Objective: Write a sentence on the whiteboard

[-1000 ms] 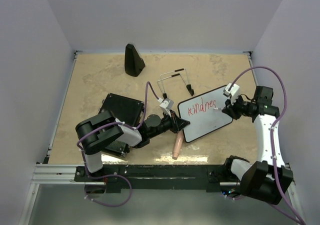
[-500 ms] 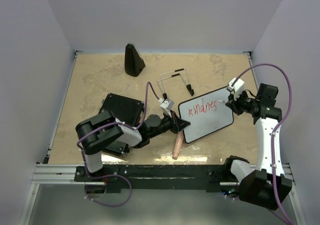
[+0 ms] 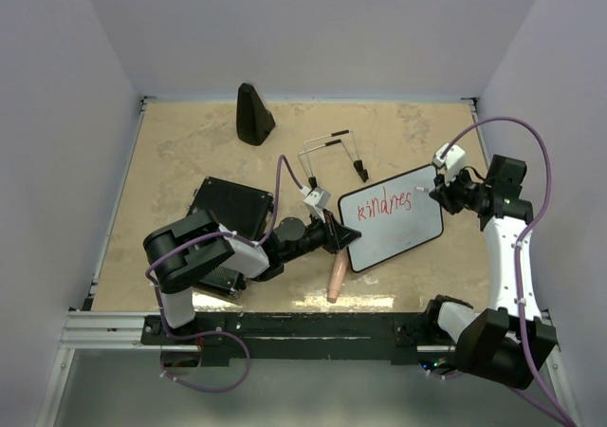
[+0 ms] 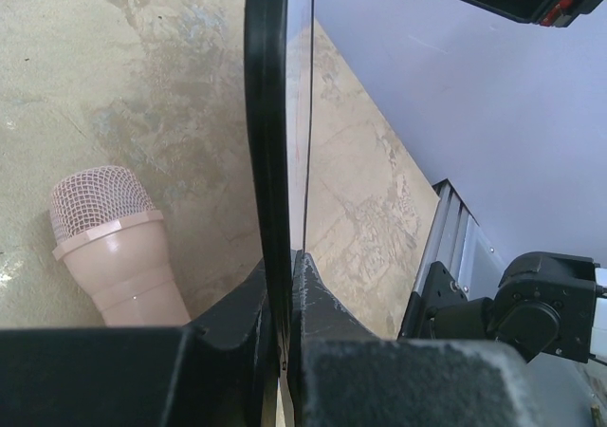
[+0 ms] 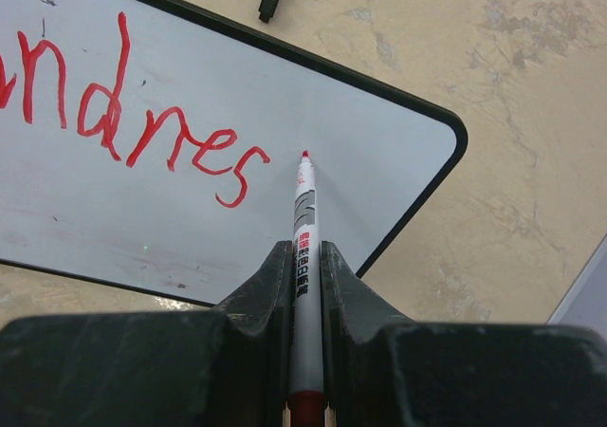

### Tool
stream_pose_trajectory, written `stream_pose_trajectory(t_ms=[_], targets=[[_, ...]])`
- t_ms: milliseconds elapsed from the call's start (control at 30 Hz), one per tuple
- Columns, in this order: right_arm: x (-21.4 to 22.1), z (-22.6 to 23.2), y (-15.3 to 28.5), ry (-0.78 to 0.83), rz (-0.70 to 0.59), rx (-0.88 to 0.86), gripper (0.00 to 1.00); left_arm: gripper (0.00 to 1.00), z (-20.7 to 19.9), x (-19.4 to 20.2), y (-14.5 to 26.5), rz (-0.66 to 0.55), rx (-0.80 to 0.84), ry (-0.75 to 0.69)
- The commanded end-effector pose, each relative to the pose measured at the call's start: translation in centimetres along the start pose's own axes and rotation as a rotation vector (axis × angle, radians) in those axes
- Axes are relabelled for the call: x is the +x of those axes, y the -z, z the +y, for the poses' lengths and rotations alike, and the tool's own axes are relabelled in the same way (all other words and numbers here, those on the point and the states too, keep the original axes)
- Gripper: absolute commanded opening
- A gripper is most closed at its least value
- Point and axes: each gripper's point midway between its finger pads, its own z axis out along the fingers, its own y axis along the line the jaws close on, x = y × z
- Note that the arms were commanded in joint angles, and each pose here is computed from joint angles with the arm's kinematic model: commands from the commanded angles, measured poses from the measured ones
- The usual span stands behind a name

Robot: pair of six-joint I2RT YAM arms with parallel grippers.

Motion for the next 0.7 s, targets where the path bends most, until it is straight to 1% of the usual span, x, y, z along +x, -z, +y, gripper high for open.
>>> stream_pose_trajectory(t_ms=[0, 167, 400, 567, 667], targets=[[-0.1, 0.2, -0.5, 0.008, -0.025, -0.023, 0.00, 0.00, -0.7, 0.3, -0.2, 0.007, 0.041, -0.056], [-0.3, 1.2, -0.4, 0.030, -0.039, -0.071, 0.00, 0.00, -0.7, 0.4, -0.2, 0.011, 0.042, -0.055], [0.6, 2.0, -0.4, 0.042, -0.014, -0.104, 0.00, 0.00, -0.7, 0.4, -0.3, 0.012, 0.043, -0.056], [1.4, 1.6, -0.4, 0.031, 0.021, -0.079, 0.00, 0.00, -0.7, 0.4, -0.2, 0.011, 0.042, -0.056], [1.7, 0.8, -0.4, 0.015, 0.042, -0.032, 0.00, 0.00, -0.6, 0.5, -0.2, 0.012, 0.041, -0.056]])
